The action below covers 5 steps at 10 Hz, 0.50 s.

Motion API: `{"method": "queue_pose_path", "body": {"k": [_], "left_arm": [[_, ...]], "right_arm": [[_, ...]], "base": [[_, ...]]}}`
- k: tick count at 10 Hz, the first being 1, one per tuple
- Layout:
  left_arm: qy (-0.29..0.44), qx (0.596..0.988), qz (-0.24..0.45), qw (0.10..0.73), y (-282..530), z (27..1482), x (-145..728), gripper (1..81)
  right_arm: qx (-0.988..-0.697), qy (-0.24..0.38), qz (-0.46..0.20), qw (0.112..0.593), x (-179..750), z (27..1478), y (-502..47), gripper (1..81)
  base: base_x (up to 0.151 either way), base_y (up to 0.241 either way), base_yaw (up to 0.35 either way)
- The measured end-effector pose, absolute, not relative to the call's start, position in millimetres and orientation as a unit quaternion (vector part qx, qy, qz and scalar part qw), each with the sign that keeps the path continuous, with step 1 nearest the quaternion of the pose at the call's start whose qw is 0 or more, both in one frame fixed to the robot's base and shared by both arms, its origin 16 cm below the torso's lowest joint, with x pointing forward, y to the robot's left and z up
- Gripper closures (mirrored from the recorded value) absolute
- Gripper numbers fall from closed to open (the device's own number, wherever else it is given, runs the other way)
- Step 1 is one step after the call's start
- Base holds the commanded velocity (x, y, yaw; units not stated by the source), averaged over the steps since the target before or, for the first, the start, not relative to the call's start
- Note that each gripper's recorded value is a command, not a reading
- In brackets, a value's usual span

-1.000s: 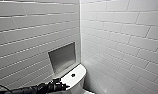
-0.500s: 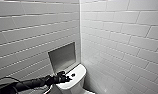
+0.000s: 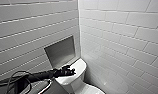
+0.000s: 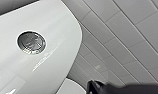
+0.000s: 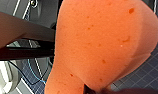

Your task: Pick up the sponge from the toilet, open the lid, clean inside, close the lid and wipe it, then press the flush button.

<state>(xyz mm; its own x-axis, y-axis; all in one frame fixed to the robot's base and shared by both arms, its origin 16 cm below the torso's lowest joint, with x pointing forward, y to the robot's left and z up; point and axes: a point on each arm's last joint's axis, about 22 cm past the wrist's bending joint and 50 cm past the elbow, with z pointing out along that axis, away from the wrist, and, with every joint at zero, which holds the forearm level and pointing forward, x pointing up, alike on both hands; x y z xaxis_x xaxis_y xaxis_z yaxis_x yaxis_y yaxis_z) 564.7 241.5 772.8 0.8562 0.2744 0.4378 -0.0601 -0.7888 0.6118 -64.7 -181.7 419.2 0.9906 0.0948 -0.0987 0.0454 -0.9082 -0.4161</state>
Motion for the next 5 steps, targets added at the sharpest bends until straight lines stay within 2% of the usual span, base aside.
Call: {"method": "queue_pose_path", "body": {"k": [5], "left_arm": [[0.071, 0.916, 0.271, 0.288, 256, 771, 605, 81.1]], "right_arm": [[-0.975, -0.034, 0.061, 0.211, -66, 419, -183, 81.1]], "base": [[0.0, 0.0, 0.0]]}}
